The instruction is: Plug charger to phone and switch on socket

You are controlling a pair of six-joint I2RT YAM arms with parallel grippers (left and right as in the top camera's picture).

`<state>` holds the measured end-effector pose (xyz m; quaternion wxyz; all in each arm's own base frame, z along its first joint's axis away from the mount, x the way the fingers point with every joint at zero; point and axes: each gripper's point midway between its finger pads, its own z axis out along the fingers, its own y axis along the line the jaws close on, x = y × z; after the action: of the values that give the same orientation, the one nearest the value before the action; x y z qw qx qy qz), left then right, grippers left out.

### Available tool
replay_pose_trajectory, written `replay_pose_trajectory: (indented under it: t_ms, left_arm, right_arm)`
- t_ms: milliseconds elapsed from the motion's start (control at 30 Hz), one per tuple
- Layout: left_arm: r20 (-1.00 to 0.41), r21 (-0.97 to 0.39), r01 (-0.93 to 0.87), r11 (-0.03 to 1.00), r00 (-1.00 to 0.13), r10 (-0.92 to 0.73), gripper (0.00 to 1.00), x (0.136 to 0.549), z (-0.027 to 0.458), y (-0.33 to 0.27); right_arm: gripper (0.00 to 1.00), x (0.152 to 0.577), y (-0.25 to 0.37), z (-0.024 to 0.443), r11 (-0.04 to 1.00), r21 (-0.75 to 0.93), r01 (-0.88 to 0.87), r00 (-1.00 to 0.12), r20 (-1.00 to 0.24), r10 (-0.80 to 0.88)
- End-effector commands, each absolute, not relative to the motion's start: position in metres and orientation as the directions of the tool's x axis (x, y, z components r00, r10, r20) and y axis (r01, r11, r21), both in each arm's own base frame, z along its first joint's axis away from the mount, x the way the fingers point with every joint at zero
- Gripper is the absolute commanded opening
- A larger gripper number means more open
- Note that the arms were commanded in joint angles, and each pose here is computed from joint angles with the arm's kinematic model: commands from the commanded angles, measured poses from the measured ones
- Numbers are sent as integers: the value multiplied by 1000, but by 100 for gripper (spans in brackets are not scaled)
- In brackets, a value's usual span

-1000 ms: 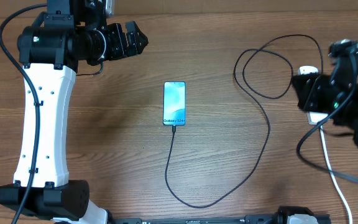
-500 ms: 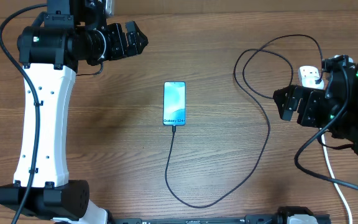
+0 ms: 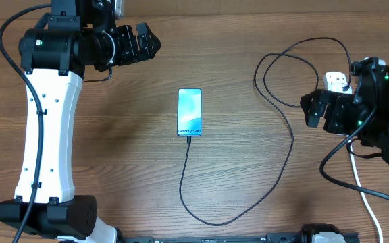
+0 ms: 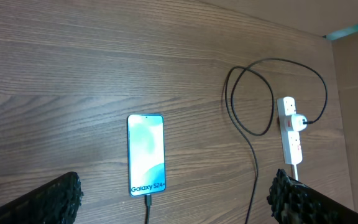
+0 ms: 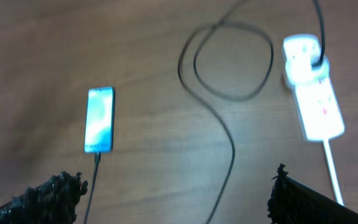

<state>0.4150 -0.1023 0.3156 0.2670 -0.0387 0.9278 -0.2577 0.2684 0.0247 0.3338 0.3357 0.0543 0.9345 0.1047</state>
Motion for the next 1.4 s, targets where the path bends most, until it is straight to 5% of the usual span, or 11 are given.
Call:
replay_pose_trajectory:
  t_ms: [0, 333, 767, 1367]
  left_arm:
    - [-488, -485, 79, 871, -851, -194, 100, 416, 315, -101]
    - [-488, -485, 79, 871, -851, -194, 100, 416, 315, -101]
    - [-488, -485, 79, 871, -851, -194, 100, 416, 315, -101]
    - [-492, -473, 70, 879, -848, -196, 100, 417, 314, -99]
  right_arm:
    - [100, 278, 24, 351, 978, 208, -7, -697, -702, 144]
    - [100, 282, 24, 346, 979, 187, -86, -380, -914, 142]
    - [100, 258, 34, 287, 973, 137, -186, -8, -990, 138]
    - [100, 244, 39, 213, 968, 129, -216, 89, -985, 151]
